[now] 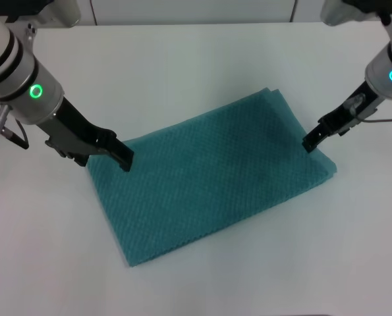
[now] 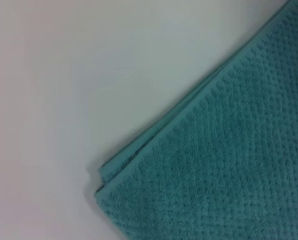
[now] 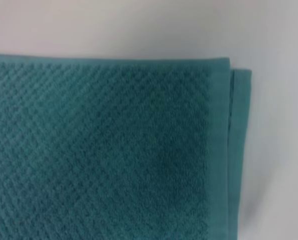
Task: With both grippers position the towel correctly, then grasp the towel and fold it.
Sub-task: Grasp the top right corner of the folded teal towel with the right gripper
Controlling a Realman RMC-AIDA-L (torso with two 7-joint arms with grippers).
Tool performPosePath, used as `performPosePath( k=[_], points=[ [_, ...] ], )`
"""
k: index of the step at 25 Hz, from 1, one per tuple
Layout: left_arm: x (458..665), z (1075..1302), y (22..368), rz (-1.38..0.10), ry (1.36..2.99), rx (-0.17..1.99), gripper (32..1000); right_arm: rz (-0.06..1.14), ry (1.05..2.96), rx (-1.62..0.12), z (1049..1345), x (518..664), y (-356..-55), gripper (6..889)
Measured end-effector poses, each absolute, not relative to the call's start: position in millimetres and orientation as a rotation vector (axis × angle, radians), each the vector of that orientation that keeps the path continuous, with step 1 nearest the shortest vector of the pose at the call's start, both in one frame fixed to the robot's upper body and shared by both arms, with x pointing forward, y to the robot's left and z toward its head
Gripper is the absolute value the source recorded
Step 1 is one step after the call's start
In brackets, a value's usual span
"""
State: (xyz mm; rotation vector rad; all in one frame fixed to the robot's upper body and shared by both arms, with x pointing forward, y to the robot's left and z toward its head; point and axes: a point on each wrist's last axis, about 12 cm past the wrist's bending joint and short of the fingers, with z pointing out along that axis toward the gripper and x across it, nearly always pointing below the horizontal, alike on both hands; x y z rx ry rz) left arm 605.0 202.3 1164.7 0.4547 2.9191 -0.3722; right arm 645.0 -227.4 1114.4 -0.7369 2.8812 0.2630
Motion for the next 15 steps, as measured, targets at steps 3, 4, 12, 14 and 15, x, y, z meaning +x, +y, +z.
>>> performPosePath(
  k=[3, 4, 12, 14, 15],
  points=[
    [605.8, 1166.0, 201.0, -0.373, 2.915, 0.460, 909, 0.262, 2.885, -0.724, 1110.9, 643.3, -230.8, 851],
    [605.9, 1166.2, 200.8, -0.373, 2.915, 0.461, 909, 0.263, 2.886, -0.713, 1108.9, 642.5, -232.6, 851],
    [606.0, 1166.6, 200.1, -0.377, 2.913, 0.462, 908, 0.265, 2.895, -0.673, 1097.2, 636.8, -238.6, 852],
    [606.0, 1166.6, 200.1, -0.377, 2.913, 0.462, 908, 0.273, 2.896, -0.656, 1094.4, 635.2, -240.0, 852],
    [606.0, 1166.6, 200.1, -0.377, 2.913, 0.462, 908, 0.281, 2.897, -0.648, 1093.3, 634.4, -240.6, 852]
  ],
)
